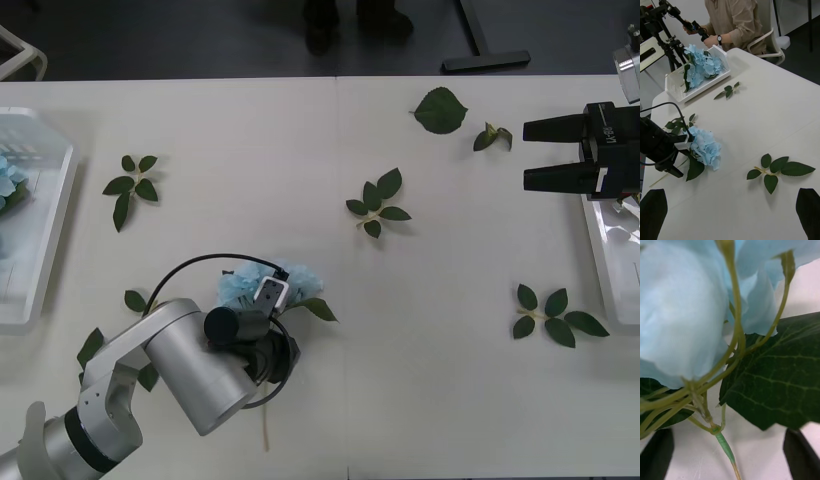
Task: Place the red flowers into the right box and the blue flowers into the left box. If a person shows an open palm, hand one flower to the person first, then continue sorting.
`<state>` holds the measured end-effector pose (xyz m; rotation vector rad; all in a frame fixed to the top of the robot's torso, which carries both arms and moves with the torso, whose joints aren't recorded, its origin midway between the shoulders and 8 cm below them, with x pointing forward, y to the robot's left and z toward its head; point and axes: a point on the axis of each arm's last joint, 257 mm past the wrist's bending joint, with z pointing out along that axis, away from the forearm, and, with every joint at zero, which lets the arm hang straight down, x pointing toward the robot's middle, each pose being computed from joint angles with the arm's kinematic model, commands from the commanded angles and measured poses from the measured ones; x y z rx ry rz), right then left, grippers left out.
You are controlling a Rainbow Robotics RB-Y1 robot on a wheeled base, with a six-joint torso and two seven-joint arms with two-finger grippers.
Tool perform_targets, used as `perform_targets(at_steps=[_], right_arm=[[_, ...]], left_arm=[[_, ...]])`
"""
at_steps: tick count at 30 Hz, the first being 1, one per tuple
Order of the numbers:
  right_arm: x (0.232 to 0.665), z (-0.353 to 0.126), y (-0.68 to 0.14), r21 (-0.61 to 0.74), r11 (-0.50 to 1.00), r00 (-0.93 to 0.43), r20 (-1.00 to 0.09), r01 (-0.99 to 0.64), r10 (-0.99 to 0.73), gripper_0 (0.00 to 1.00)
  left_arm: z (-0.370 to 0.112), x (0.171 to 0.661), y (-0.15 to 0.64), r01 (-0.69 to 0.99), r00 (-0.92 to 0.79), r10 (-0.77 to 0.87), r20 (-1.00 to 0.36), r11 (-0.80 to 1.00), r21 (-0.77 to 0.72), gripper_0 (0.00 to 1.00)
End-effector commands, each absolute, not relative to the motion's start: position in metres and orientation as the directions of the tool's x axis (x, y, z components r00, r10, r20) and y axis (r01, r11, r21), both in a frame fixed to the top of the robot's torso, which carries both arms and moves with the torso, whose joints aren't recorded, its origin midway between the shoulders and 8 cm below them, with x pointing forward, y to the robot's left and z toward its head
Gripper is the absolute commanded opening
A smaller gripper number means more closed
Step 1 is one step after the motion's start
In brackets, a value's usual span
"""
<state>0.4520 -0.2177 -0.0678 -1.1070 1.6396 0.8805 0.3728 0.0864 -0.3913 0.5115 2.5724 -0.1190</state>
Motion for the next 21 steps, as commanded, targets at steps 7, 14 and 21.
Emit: perform_targets(at_steps=[7,14,21], right_arm=[[0.445,-0.064,-0.224,0.047,0.330,-0.151,-0.943,-0.943,-0.298,1.00],[0.445,-0.065,-0.223,0.049,0.330,-0.153,-0.943,-0.943,-0.297,1.00],[0.445,-0.064,-0.223,0.047,0.329,-0.151,-0.943,-0.943,-0.297,1.00]], left_arm=[[-0.378,0.381,0.065,0.383,-0.775,0.321,-0.544,0.924,0.000,0.00],[-0.374,0.392,0.075,0.378,-0.754,0.336,-0.565,0.925,0.044,0.00],[-0.350,0.406,0.092,0.382,-0.710,0.355,-0.608,0.920,0.092,0.00]])
